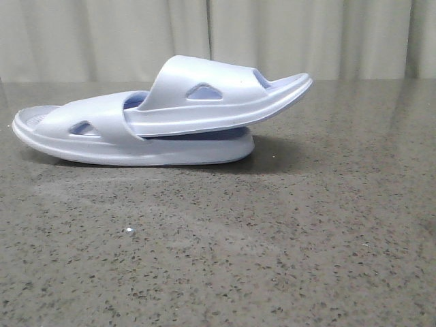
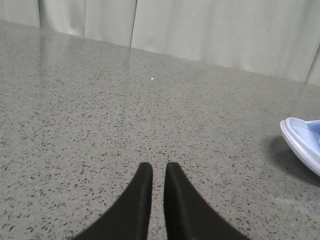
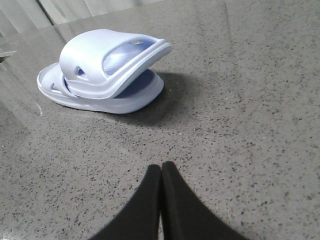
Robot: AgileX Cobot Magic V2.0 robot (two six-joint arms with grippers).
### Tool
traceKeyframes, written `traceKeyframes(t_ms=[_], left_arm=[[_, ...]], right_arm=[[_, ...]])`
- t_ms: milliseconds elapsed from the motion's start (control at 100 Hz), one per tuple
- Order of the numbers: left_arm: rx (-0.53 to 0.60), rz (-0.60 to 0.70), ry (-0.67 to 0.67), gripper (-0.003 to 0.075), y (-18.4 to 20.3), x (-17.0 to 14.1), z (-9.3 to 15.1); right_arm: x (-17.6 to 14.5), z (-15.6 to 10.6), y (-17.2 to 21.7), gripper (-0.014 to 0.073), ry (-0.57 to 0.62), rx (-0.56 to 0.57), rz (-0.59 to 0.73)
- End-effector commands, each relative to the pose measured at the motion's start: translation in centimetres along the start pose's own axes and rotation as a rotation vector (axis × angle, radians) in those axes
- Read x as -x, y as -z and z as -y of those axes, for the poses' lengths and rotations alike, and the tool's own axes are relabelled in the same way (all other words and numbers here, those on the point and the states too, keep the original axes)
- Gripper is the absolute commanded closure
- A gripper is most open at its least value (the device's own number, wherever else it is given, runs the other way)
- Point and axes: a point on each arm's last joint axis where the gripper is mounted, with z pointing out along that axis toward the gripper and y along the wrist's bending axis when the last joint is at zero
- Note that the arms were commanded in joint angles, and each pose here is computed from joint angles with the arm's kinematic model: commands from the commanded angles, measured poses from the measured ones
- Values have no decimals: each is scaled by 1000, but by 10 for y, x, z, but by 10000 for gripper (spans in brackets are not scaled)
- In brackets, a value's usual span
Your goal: Insert blue slippers together front up
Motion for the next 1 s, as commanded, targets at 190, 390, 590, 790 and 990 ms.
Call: traceKeyframes(t_ms=[190,390,590,790,990], left_arm=[[-12,90,9,705,2,5,1],[-12,90,9,705,2,5,1],[-12,90,9,705,2,5,1],[-12,90,9,705,2,5,1],[-12,90,9,705,2,5,1]], right_arm=[[15,8,2,674,-2,-112,97],[19,15,3,674,-1,-189,141],[23,17,4,674,210,-229,160],[18,23,8,674,333,-284,229],[-7,36,22,674,360,-395,280]])
